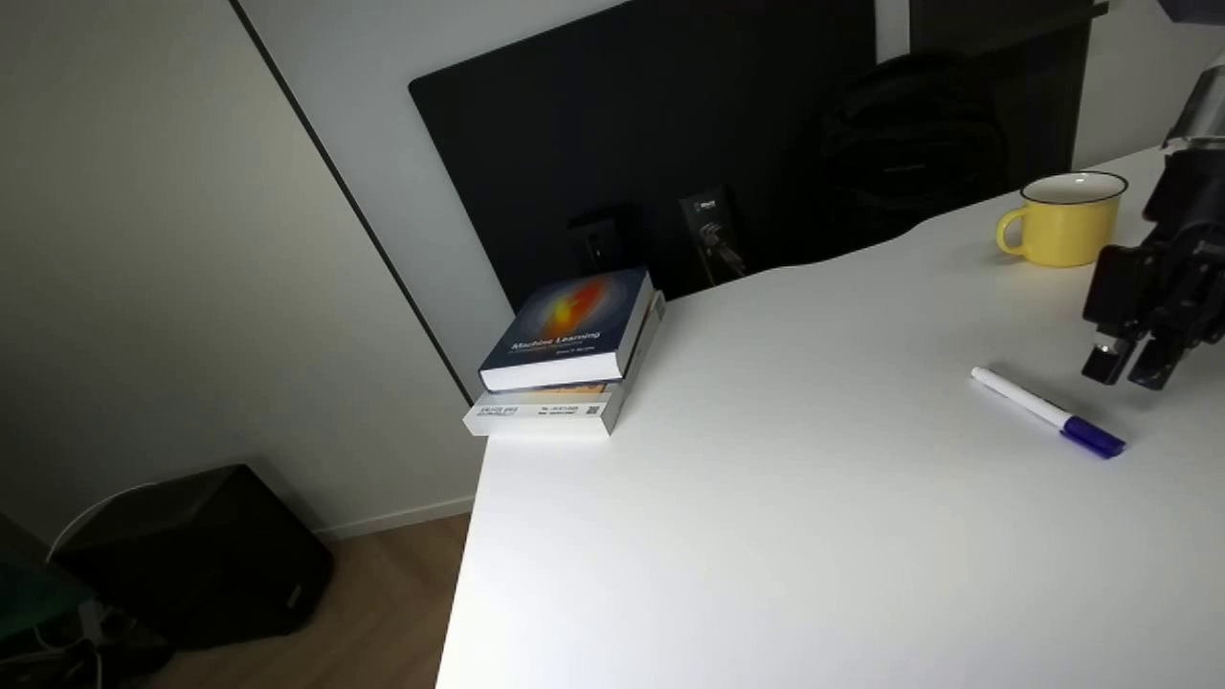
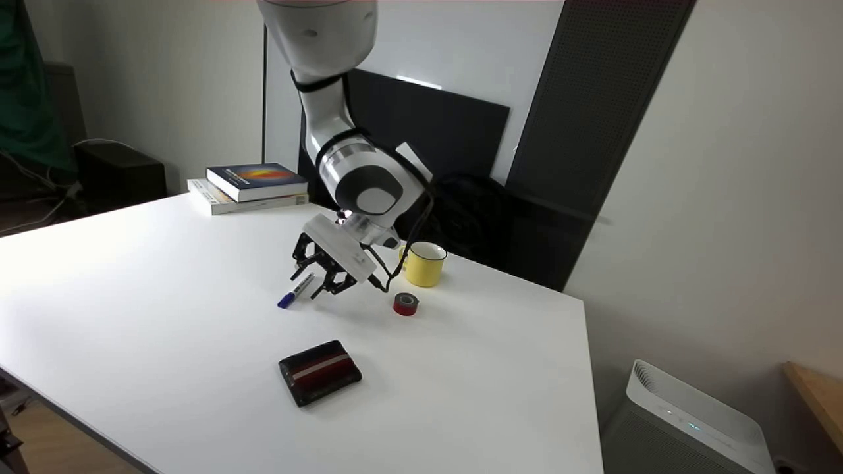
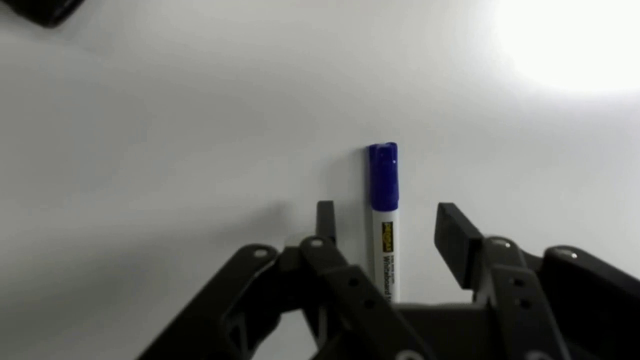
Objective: Remove the marker from the yellow cup and put it on the table
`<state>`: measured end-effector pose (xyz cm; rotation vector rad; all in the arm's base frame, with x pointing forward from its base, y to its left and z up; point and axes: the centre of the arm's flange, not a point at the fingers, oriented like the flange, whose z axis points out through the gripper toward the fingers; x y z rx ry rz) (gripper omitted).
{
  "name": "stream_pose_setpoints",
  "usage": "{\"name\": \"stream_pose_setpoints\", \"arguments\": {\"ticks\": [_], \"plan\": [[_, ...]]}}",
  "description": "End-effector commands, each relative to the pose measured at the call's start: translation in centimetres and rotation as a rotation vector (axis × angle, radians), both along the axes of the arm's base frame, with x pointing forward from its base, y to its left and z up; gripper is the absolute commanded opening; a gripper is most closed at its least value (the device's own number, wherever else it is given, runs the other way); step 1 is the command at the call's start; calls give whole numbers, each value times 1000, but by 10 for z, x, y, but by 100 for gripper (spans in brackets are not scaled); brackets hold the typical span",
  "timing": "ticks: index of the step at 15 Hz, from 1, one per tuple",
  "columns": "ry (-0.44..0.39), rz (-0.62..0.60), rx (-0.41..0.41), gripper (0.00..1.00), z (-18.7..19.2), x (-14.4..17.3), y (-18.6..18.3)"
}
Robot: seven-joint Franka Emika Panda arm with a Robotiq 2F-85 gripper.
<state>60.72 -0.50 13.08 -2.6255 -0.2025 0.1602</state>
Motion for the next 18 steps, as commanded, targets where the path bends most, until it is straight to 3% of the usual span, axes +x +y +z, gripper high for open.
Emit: {"name": "stream_pose_setpoints", "arguments": {"ticks": [1, 3, 9, 15, 16, 18], "plan": [[-27, 3, -101, 86, 9, 8, 3], [-103, 26, -198, 98, 20, 12, 4], [-284, -18, -449, 100, 49, 27, 11], [-316, -181, -689, 100, 66, 34, 4], [-332, -121, -609, 100, 57, 41, -2], [-336, -149, -656, 100, 60, 41, -3]]}}
